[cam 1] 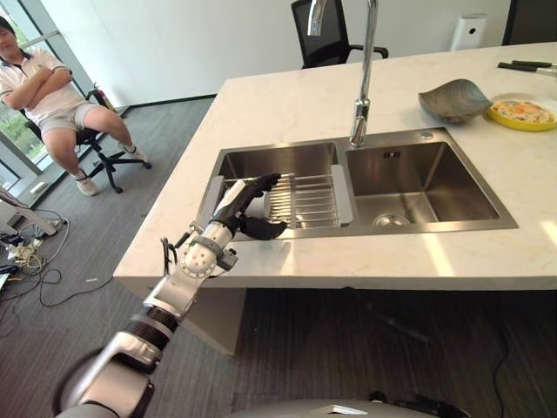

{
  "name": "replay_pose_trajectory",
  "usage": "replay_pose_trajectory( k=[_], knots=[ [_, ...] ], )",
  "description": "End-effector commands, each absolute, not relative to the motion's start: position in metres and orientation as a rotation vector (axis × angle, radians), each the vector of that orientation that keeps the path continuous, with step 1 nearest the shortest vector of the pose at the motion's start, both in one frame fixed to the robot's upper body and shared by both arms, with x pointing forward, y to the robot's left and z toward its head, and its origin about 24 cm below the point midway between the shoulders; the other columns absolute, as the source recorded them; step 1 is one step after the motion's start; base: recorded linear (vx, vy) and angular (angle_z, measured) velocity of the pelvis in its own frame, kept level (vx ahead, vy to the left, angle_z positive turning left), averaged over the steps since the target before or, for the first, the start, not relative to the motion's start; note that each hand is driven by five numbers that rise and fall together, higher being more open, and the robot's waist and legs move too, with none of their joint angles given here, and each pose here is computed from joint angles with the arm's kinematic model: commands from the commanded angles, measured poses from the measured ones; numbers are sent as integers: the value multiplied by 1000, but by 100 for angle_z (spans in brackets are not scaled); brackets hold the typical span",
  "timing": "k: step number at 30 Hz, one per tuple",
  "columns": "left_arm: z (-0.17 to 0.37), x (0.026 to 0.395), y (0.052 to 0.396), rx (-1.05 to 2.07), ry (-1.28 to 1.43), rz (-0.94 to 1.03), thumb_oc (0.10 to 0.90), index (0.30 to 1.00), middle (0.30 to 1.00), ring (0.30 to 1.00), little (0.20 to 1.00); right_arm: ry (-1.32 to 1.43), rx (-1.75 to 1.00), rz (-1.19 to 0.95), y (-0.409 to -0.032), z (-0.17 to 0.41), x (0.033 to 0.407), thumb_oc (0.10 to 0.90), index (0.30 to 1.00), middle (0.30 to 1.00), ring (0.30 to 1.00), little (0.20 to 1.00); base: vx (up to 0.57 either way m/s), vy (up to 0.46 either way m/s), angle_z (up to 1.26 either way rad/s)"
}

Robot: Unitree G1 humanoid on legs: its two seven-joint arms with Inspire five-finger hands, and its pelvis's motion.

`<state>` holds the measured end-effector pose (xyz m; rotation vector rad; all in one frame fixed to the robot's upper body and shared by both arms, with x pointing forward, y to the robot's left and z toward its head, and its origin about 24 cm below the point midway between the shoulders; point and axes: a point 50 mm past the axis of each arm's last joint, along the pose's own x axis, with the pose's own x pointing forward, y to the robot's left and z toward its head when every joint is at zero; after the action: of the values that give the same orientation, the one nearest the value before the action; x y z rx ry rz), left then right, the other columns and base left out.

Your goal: Place the dishes in the dishwasher.

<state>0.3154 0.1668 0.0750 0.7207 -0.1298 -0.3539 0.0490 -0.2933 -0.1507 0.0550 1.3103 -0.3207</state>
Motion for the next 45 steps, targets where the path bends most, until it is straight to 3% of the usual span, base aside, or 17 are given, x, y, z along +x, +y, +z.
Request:
replay_pose_trajectory(
  k=[1,8,26,32,45],
  knots=[
    [149,343,167,923,-443,-276,800,900,900,900,900,1320,119,-295,-270,-159,53,800,900,900,900,900,27,46,-2],
    [150,353,181,1185,-434,-227,800,900,900,900,900,1304,127,-290,-265,-160,58,800,900,900,900,900,25,34,-4],
    [158,378,221,1503,-282,-37,800,900,900,900,900,1239,122,-315,-276,-154,72,800,900,900,900,900,14,28,-7],
    [163,380,249,1567,-180,56,800,900,900,900,900,1293,101,-339,-288,-153,50,800,900,900,900,900,-13,17,-14],
    [159,391,258,1615,-32,98,800,900,900,900,900,1276,95,-303,-281,-154,60,800,900,900,900,900,-1,5,-5]
  ],
)
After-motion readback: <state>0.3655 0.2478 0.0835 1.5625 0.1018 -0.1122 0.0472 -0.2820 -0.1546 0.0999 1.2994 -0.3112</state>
